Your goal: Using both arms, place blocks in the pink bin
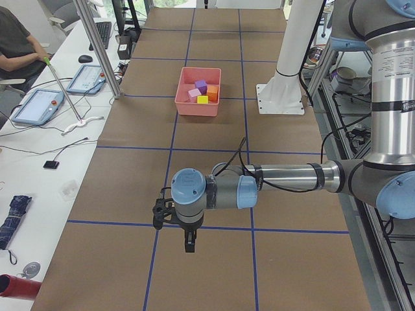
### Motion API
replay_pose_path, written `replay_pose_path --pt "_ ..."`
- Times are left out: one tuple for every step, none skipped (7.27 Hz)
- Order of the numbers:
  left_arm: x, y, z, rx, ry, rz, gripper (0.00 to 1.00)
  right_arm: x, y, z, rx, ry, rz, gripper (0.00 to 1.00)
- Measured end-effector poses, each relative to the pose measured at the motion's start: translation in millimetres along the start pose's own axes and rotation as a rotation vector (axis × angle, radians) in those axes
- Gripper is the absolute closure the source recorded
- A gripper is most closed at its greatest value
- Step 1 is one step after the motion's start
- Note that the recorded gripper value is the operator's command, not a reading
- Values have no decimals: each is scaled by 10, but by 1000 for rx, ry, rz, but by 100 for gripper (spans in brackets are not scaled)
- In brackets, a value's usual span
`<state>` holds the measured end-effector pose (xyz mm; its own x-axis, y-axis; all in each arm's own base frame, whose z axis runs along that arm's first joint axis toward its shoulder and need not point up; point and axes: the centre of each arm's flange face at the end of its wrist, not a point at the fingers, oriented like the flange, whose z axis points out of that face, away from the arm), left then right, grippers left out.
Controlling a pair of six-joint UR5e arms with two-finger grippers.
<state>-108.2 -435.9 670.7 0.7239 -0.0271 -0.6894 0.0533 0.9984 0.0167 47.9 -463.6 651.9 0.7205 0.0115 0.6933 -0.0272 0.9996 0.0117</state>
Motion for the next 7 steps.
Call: replay_pose_path --pt "0 0 0 0 0 0 0 0 -1 -1 0 1 0 0" --pt "-1 0 1 0 0 0 0 -2 -4 -3 1 1 -1 0" --pt "-1 0 1 0 0 0 0 -3 -6 -4 1 1 -1 0" --pt "0 0 0 0 0 -1 0 -1 -3 -2 0 1 0 0" --pt "-1 1 1 -1 0 -2 0 2 3 2 0 0 0 0" --pt "-3 0 3 -1 0 -3 0 6 8 5 -1 0 1 0" --pt "2 -6 -2 0 0 -4 0 10 11 9 -2 0 1 0"
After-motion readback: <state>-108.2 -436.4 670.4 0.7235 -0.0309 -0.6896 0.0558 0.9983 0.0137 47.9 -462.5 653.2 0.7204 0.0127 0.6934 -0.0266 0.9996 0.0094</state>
